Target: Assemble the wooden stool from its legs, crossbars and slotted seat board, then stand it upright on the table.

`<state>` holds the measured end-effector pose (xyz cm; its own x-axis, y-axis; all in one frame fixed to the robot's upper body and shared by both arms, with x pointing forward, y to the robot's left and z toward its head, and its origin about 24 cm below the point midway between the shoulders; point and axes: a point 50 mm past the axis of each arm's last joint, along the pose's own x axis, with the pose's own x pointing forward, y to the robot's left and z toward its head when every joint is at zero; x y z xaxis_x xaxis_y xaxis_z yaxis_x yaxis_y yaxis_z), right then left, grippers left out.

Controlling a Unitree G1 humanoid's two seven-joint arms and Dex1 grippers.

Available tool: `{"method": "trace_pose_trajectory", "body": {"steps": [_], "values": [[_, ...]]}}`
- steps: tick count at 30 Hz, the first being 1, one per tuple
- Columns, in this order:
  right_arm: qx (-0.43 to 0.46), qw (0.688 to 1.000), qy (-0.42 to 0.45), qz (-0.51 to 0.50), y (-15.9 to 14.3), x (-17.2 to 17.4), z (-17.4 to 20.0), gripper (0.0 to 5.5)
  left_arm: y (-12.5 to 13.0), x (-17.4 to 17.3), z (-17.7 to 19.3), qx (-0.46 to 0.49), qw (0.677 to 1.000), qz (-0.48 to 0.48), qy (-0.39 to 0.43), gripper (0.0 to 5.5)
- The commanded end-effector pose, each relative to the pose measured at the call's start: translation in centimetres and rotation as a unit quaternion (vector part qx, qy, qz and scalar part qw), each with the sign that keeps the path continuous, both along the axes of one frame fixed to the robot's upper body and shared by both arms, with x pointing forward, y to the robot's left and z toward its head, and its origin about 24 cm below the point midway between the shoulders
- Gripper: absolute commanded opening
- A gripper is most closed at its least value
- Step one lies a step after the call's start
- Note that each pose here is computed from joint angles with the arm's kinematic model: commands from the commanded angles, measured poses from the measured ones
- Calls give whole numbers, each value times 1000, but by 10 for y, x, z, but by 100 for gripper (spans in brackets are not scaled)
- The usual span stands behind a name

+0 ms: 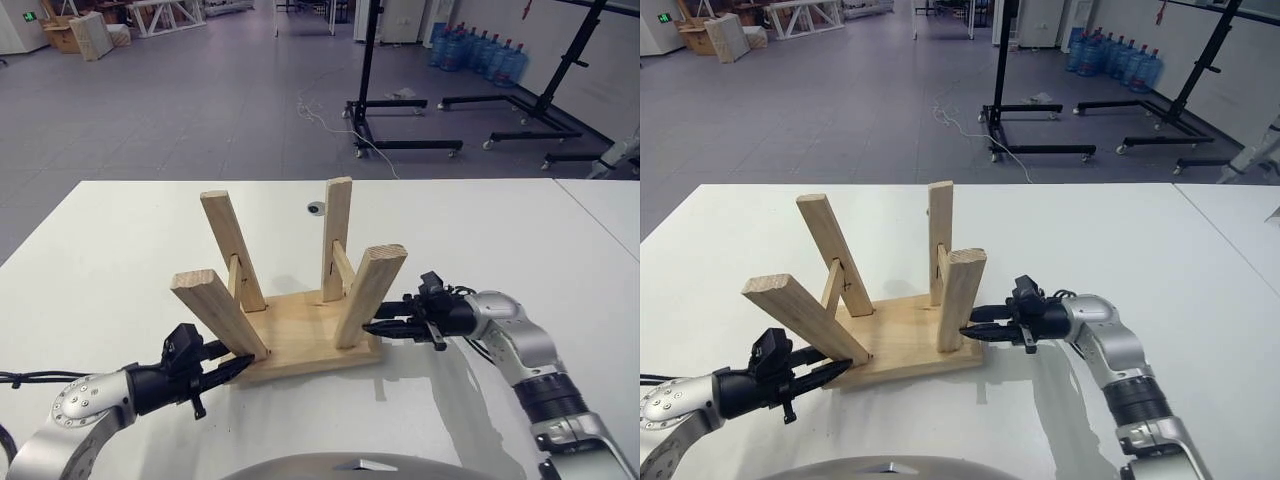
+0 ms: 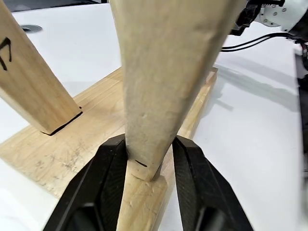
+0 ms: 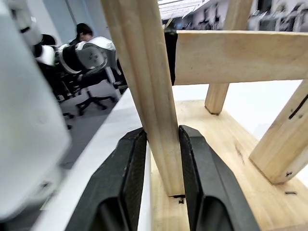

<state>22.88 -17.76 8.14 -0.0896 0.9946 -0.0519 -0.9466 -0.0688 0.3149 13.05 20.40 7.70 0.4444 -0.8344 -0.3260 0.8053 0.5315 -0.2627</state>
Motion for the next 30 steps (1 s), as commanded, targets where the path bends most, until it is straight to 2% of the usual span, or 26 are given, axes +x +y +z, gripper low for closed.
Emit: {"method": "trace_pose_trajectory", "body": {"steps": [1, 4, 10, 15, 19, 24, 25, 29, 30], "values": [[-55, 982, 176, 42, 17, -31, 5, 96, -19, -27, 17, -141, 979, -101, 109, 133], [-109, 954, 276, 45, 13, -50, 13, 96, -23, -32, 21, -173, 964, -126, 156, 132], [-125, 896, 422, 52, 6, -62, 24, 96, -22, -30, 30, -210, 952, -137, 176, 120], [-120, 867, 482, 38, 4, -58, 17, 96, -9, -10, 36, -228, 950, -126, 171, 106], [-117, 862, 492, 26, 4, -61, 16, 96, -5, 12, 39, -211, 955, -122, 170, 106], [-118, 871, 476, -11, 9, -53, 15, 96, 0, 15, 25, -188, 958, -97, 194, 106], [-118, 871, 476, -15, 10, -51, 15, 96, -1, 14, 22, -177, 959, -96, 198, 140], [-115, 874, 470, -38, 13, -43, 17, 95, -2, 19, 19, -175, 962, -79, 195, 210], [-115, 877, 466, -37, 13, -44, 18, 131, -1, 21, 20, -174, 963, -80, 190, 223]]}}
